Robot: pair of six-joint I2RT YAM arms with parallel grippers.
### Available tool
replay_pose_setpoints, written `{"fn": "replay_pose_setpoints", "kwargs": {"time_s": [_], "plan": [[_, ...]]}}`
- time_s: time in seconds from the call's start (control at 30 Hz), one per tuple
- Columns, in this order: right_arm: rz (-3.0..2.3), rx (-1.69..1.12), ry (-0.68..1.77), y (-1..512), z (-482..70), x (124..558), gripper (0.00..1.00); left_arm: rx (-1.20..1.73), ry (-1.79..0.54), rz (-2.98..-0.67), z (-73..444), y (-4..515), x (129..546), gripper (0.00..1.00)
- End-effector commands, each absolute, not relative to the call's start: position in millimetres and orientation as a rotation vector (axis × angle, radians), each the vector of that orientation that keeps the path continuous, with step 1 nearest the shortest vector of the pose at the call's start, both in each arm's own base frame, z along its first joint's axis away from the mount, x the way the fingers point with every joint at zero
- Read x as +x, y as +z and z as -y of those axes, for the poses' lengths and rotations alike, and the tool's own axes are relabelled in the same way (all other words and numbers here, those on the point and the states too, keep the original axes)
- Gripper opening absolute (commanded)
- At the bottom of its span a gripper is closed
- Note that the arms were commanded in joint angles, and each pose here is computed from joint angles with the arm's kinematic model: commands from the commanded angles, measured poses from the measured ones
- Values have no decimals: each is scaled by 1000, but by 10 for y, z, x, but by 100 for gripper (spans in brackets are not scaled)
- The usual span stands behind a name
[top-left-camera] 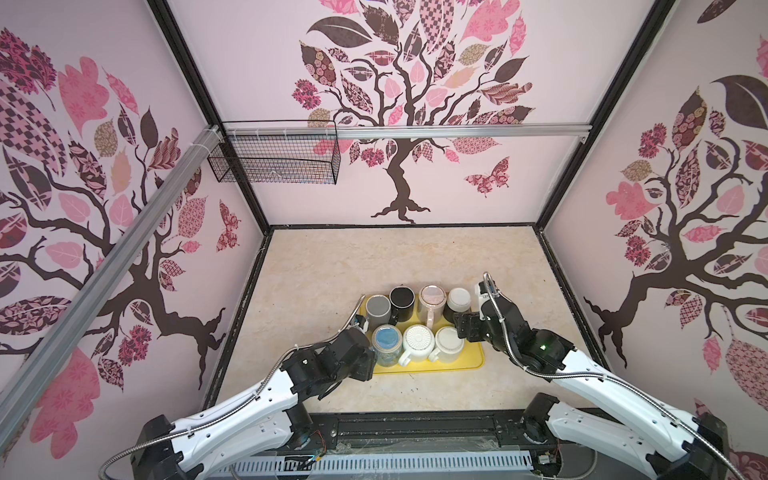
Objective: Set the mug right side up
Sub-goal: 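Move the left gripper over the blue butterfly mug while the right gripper approaches the tray, then lower the left gripper and close it on the blue mug's handle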
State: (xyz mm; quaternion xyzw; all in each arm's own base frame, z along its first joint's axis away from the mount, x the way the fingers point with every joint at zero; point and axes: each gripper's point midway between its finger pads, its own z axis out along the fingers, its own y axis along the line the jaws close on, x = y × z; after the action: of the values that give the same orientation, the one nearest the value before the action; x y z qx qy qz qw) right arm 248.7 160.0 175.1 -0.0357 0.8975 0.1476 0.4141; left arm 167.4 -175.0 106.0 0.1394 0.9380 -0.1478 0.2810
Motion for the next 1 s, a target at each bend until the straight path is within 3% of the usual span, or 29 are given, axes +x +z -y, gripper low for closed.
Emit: {"fn": "replay_pose_setpoints", "kwargs": {"time_s": [0.0, 0.23, 0.5, 0.97], "plan": [[-2241, -90, 395, 1775, -1623, 2472, 84, 376, -439, -2511, 1837, 992, 1676, 65], [-2250, -85, 424, 1726, -1635, 2436, 84, 393, -450, -2522, 1880, 943, 1667, 60], [-2251, -80, 451, 1707, -1638, 2398, 83, 406, -506, -2560, 1961, 817, 1556, 46], [-2249, -75, 464, 1683, -1640, 2382, 82, 476, -237, -2549, 1813, 857, 1737, 53]]}}
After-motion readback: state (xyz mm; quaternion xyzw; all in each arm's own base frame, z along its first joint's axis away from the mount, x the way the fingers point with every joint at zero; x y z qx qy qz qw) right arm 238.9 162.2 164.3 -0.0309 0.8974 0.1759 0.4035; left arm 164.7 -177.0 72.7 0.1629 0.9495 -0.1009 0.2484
